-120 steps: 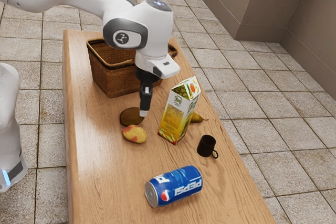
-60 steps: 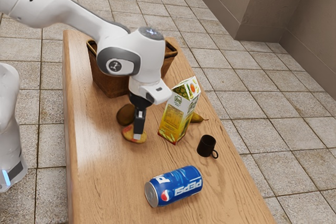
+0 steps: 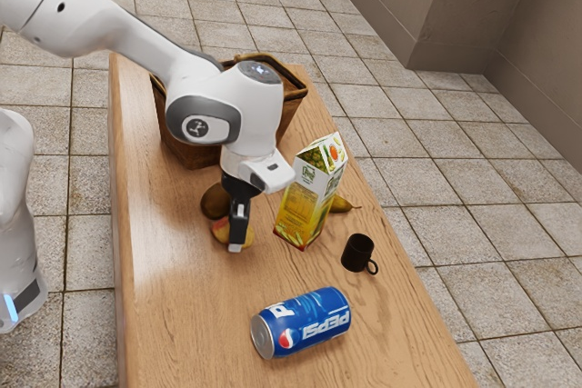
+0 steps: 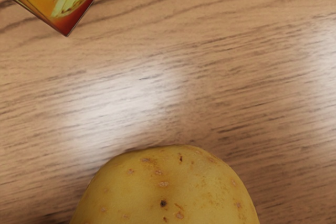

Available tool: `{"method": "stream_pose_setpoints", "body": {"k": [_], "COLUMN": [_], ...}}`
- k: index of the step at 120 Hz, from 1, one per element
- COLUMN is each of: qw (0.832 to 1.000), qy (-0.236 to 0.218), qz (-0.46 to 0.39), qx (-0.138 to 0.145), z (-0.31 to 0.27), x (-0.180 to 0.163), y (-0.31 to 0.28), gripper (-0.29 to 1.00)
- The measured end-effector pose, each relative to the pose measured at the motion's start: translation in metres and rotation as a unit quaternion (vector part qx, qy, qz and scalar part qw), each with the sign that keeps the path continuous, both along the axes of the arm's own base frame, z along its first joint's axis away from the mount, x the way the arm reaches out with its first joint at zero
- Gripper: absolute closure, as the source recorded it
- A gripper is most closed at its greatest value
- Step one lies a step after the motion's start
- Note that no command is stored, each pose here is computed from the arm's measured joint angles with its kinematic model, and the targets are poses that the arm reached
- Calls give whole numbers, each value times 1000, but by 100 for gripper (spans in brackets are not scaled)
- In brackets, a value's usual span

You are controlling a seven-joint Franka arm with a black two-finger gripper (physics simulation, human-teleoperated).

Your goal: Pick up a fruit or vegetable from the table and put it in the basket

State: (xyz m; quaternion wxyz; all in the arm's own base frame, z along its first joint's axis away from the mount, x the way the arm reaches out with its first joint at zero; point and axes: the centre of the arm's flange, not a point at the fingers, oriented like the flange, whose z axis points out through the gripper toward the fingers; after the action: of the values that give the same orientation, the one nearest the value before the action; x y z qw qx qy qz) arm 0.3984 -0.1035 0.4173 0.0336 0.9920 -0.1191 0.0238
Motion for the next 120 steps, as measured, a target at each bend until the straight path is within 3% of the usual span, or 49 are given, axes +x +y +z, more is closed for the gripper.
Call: {"method": "stream_pose_setpoints", "body": {"k": [38, 68, 94, 105, 120], "qw": [1000, 998, 998, 998, 995], "qy": [1, -64, 28, 30, 51], "qz": [-2, -22, -29, -14, 34], "qx": [4, 12, 39, 61, 80], "z": [3, 105, 162, 204, 214], "x": [-1, 28, 5, 1, 1], "y": [1, -12, -24, -11, 26], "gripper": [24, 26, 27, 26, 26]}}
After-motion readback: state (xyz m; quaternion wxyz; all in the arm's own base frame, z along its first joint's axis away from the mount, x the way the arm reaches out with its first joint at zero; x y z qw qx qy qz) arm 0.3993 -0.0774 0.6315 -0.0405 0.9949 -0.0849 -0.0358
